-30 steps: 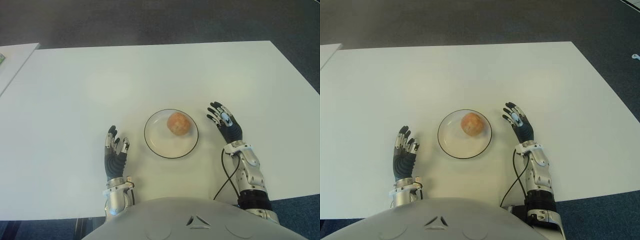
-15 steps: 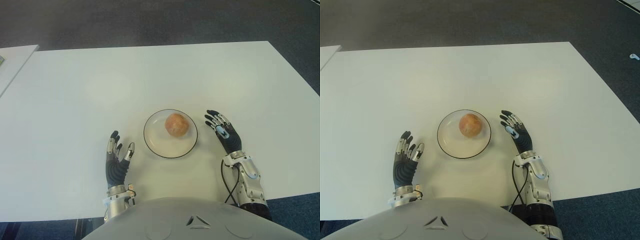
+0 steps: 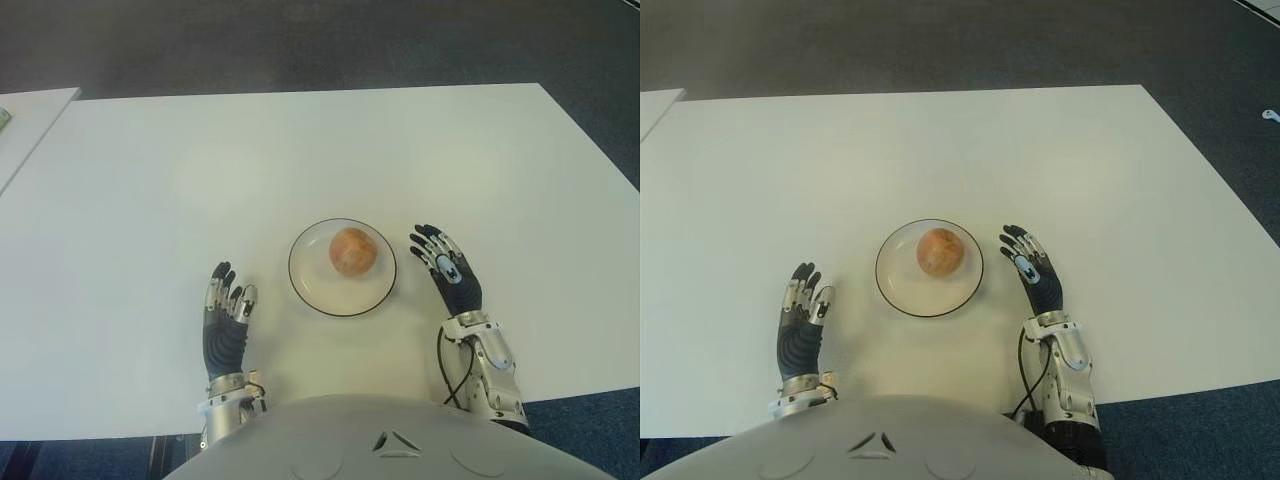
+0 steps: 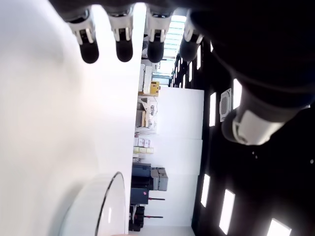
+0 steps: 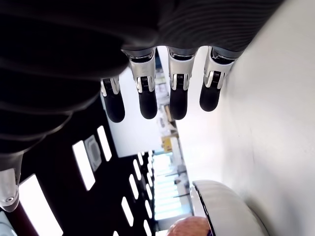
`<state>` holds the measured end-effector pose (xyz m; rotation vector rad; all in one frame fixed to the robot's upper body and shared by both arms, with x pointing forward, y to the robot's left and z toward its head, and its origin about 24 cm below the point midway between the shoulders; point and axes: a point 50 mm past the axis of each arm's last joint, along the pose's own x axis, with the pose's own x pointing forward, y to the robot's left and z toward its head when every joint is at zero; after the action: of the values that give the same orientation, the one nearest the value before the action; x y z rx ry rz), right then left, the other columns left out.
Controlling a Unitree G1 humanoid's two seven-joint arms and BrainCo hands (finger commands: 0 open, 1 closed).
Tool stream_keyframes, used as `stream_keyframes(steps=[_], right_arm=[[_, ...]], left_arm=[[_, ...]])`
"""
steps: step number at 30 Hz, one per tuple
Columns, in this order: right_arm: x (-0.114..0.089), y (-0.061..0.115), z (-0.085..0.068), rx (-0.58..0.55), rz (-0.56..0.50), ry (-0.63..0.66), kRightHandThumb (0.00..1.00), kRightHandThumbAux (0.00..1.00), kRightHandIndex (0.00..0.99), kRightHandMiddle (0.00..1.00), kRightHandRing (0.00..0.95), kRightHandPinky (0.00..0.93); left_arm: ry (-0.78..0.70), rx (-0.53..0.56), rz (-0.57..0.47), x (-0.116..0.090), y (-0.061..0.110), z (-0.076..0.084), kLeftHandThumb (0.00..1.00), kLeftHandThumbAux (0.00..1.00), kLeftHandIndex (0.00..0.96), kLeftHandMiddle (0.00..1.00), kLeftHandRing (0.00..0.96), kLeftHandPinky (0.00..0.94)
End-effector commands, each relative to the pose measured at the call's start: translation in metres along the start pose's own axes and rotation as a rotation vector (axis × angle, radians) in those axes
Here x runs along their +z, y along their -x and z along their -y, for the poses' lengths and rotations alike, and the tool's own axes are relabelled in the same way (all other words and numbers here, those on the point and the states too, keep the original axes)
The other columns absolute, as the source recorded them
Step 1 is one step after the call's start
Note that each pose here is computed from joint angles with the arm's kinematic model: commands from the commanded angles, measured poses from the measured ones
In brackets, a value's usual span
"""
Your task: Put the apples into the plate.
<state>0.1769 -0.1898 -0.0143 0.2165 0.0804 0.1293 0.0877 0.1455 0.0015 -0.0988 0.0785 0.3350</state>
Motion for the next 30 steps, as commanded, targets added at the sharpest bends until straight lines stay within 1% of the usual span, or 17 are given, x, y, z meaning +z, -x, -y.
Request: stream_keyframes(steps=[1,8,16,26,30], right_arm=[[-0.016,0.0148,-0.0003,-0.025,-0.099,-0.035,0.165,0.485,0.147,0.166,0.124,0.14],[-0.014,0.0161,-0.0002,-0.02,-0.104,-0.046,0.161,0.48,0.149,0.165,0.125,0.147],[-0.0135,0.0153,-0.0004,-0.033,-0.1,-0.093,0.173,0.47,0.149,0.179,0.135,0.148],[-0.0129,0.0175,-0.0042,-0.031,-0.1,-0.076,0.174,0.484,0.147,0.173,0.126,0.128],[-0.0132,0.018,-0.0049,-0.031,-0.105,-0.077,0.167,0.486,0.147,0.167,0.119,0.124]], left_arm=[[0.034,-0.014,-0.016,-0.0027,0.0046,-0.0009,0.188,0.504,0.027,0.0,0.0,0.0],[0.059,-0.04,-0.027,0.0,0.0057,-0.0015,0.178,0.475,0.034,0.0,0.0,0.008],[0.038,-0.058,-0.033,0.0008,0.0072,0.0001,0.174,0.494,0.032,0.0,0.0,0.0],[0.028,-0.075,-0.027,0.001,0.0076,0.0005,0.173,0.466,0.049,0.0,0.0,0.0],[0.002,-0.111,-0.028,0.0015,0.0078,0.0019,0.163,0.439,0.046,0.0,0.0,0.0]])
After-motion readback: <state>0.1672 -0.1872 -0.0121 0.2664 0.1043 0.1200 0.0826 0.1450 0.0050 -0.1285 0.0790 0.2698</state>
